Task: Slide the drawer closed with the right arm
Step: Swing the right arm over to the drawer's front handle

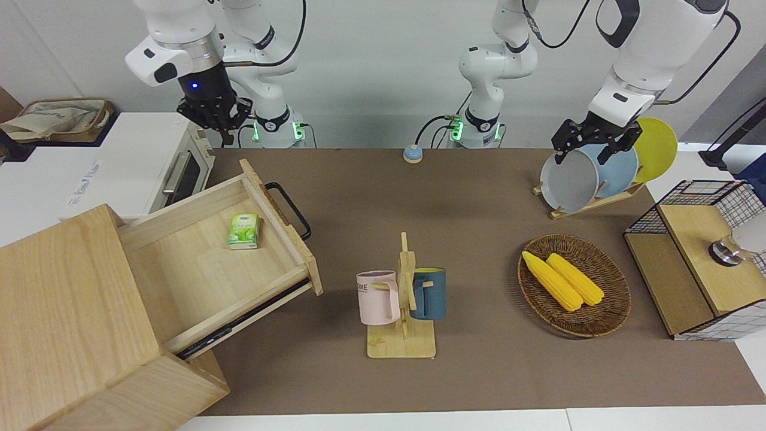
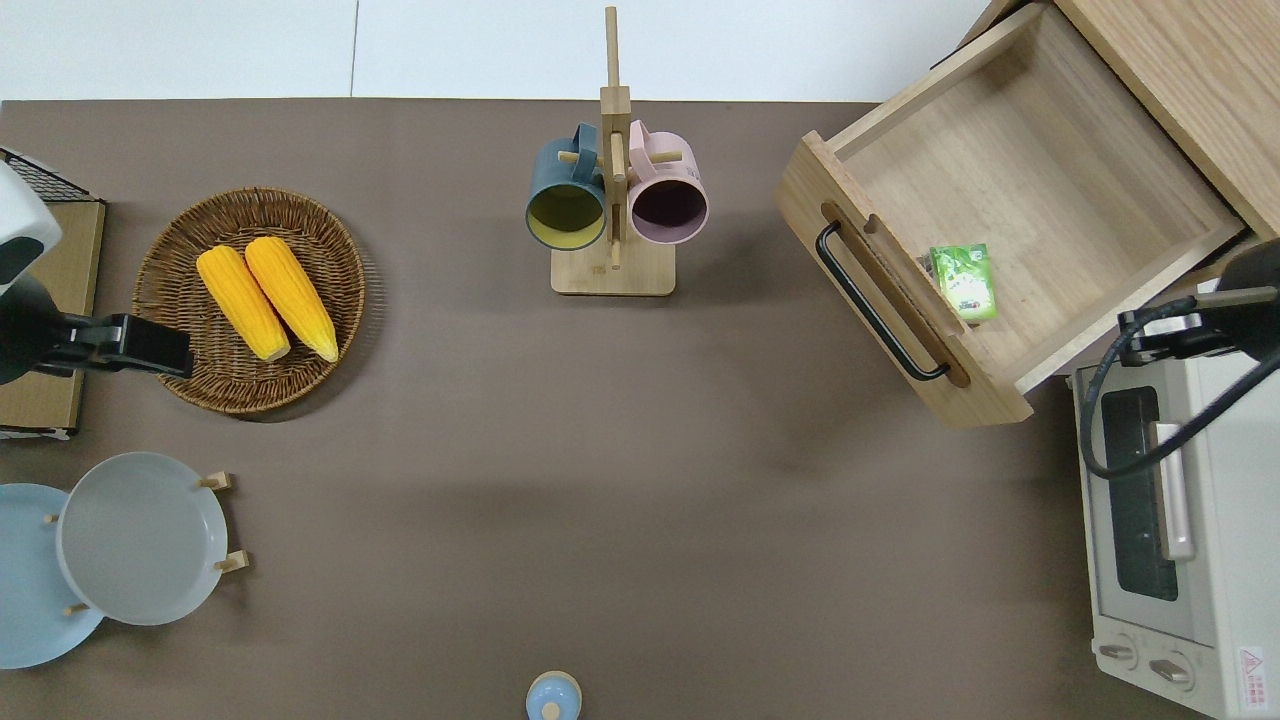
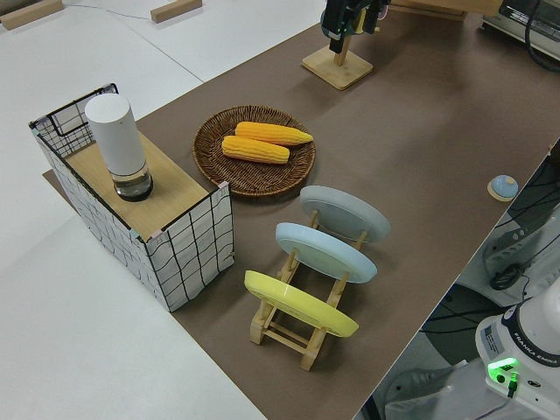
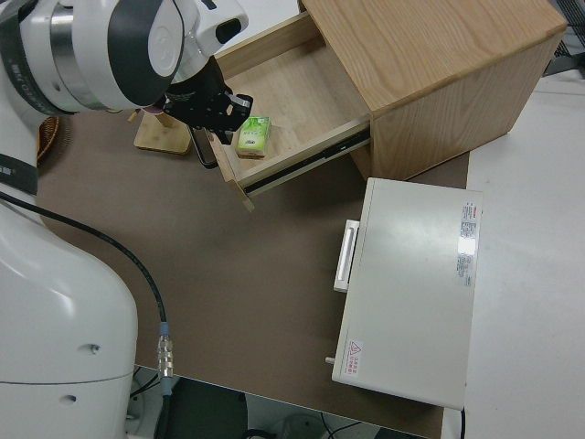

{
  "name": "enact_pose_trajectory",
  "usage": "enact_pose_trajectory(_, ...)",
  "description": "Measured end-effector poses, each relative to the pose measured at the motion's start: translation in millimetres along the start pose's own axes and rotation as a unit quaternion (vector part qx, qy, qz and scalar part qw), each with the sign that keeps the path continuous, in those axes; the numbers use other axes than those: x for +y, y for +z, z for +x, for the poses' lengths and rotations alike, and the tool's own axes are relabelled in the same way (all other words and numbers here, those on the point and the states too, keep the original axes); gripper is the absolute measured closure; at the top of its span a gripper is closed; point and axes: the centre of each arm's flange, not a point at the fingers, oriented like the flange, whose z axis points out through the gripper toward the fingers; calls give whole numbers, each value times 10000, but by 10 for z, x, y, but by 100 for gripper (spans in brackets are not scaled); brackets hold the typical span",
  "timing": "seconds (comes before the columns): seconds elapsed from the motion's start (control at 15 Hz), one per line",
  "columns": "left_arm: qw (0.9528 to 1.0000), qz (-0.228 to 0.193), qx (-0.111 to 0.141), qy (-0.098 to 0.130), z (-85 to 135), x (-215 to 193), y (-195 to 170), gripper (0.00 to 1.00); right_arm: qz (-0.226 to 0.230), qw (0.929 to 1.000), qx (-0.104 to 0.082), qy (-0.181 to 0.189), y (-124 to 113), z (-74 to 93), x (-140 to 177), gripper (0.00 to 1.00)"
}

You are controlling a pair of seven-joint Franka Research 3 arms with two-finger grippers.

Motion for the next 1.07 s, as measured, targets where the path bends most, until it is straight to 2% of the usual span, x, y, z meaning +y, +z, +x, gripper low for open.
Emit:
enact_pose_trajectory(0.33, 10000, 0, 0, 0, 0, 0, 0, 0, 25, 9983, 114, 571, -55, -213, -845, 99)
enact_pose_trajectory(0.6, 10000, 0, 0, 0, 0, 0, 0, 0, 107, 9927, 240, 1174, 29, -308, -1449, 99)
enact_pose_trajectory(0.87, 10000, 0, 0, 0, 0, 0, 0, 0, 104, 9835, 179, 1796, 368, -227, -1921, 99)
enact_pose_trajectory(1.07, 10000, 0, 0, 0, 0, 0, 0, 0, 56, 9738, 88, 2273, 710, -40, -2069, 99)
